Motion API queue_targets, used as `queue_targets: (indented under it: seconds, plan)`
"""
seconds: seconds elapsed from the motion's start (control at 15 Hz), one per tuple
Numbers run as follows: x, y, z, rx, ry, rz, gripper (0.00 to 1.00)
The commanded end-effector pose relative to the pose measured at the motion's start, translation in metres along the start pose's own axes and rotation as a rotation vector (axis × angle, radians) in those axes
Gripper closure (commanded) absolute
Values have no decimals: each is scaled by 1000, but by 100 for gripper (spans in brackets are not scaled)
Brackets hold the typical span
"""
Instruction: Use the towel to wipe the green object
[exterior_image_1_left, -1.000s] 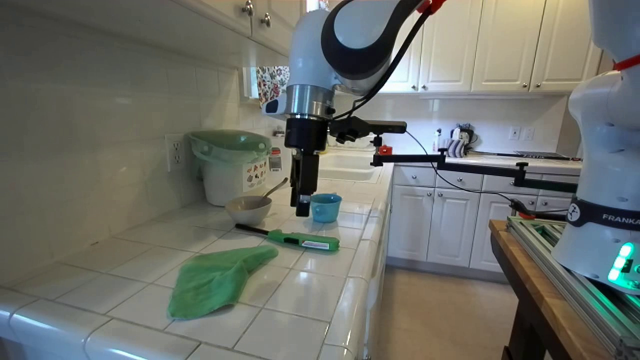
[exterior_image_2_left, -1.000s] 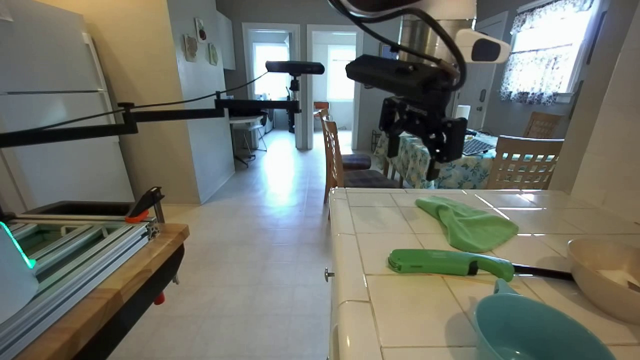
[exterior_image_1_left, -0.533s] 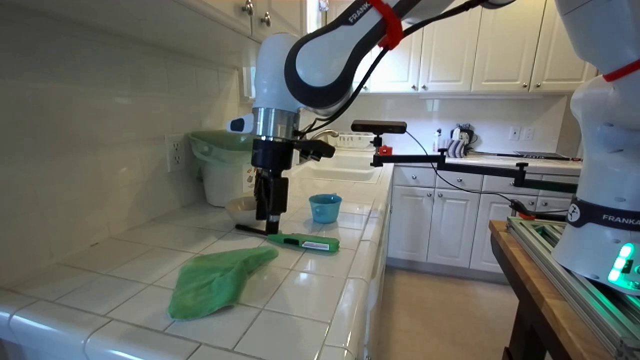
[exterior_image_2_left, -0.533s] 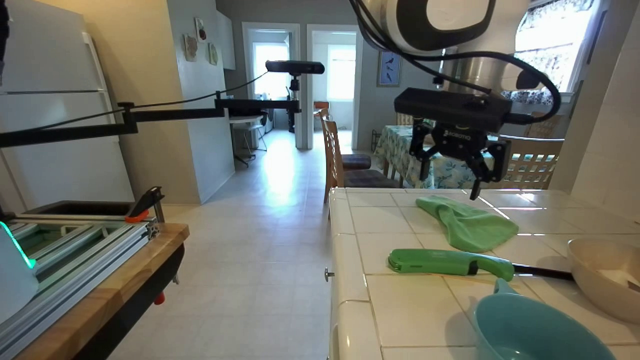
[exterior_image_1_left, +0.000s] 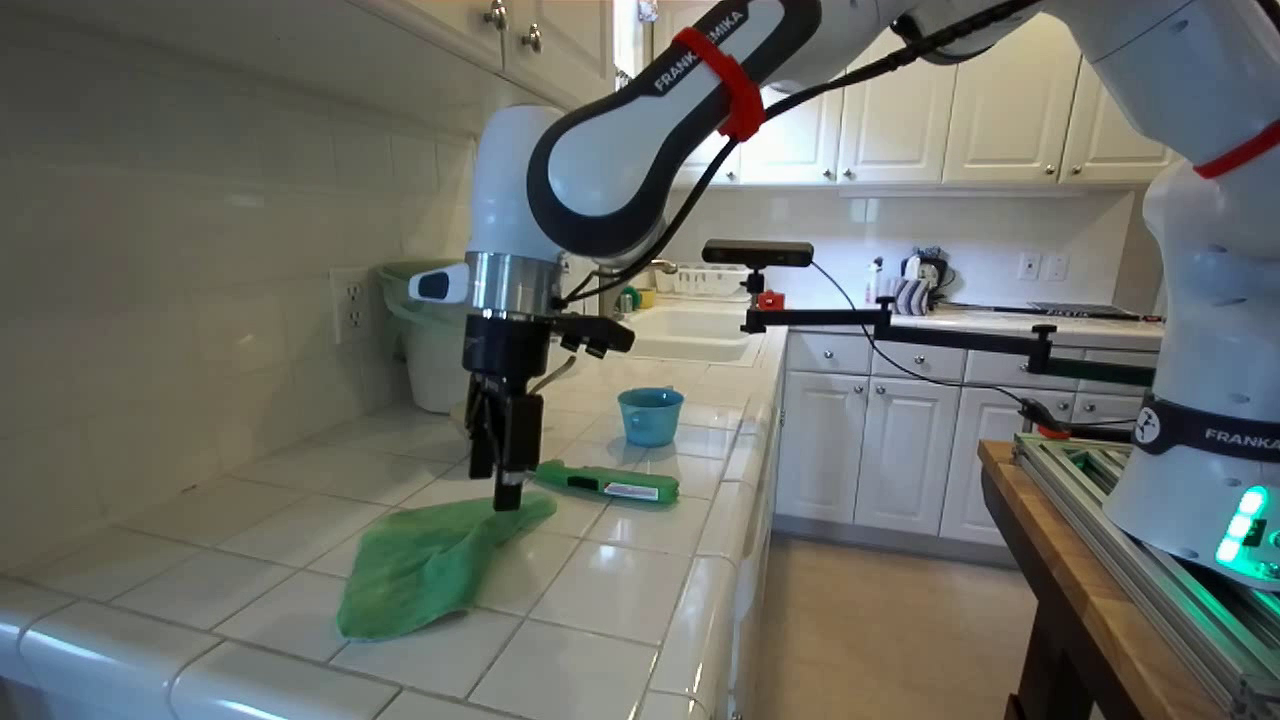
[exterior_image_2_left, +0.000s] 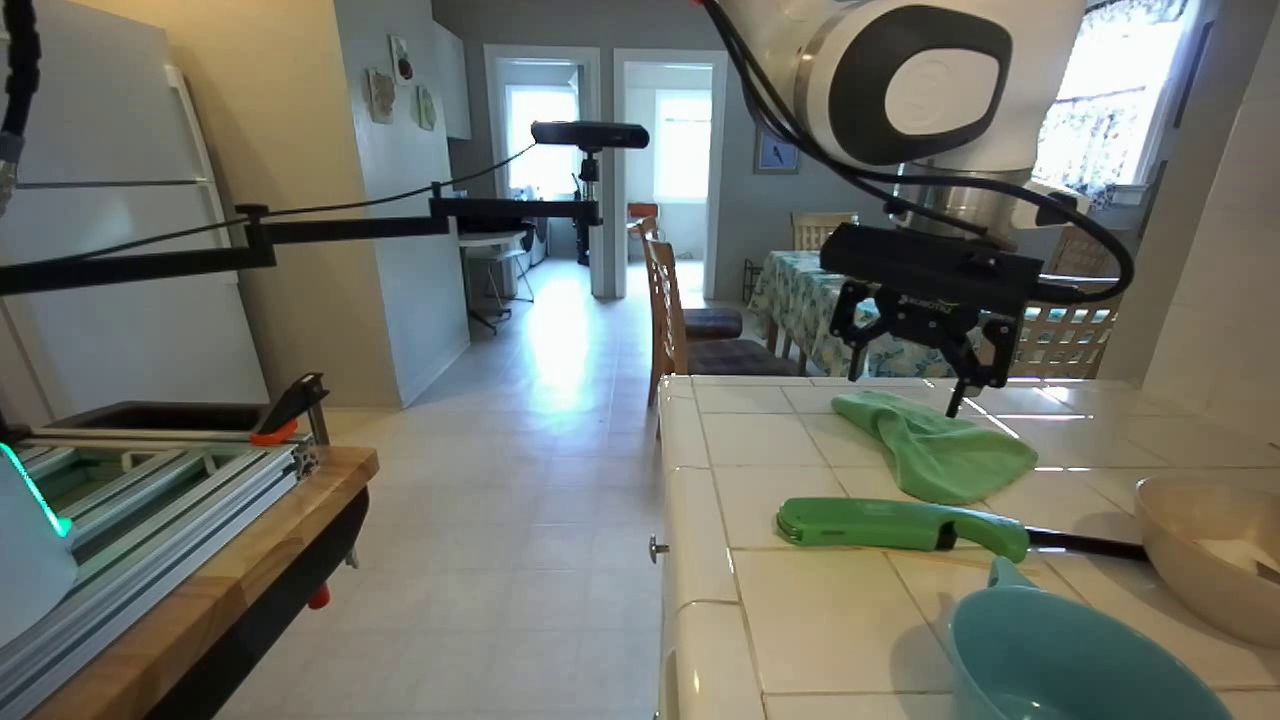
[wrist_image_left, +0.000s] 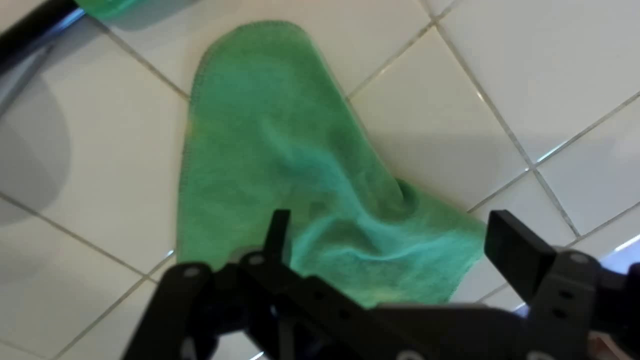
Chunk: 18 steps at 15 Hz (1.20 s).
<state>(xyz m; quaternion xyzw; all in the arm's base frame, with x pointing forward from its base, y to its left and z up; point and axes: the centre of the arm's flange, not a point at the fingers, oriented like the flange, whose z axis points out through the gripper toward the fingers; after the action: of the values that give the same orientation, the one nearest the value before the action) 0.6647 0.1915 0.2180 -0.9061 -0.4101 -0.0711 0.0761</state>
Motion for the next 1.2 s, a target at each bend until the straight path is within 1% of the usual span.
queue_targets:
  seconds: [0.0,0.2,0.27,0.33,0.47,0.53,0.6,0.73,0.87,0.93,1.07,1.13]
  plan:
    - [14,9,14,-8,-15,-72,0]
    - [20,7,23,-22,-18,-95,0]
    - [22,7,25,-23,-20,-105,6]
    - [24,6,27,-22,-23,-113,28]
    - [26,4,31,-22,-26,-122,32]
    - [26,4,33,-22,-28,-124,39]
    - [26,4,36,-18,-29,-123,48]
    - [24,5,40,-16,-33,-121,65]
    - [24,5,41,-17,-34,-123,78]
    - [24,6,41,-17,-33,-124,87]
    - [24,2,36,-22,-33,-125,100]
    - [21,-1,31,-23,-39,-119,100]
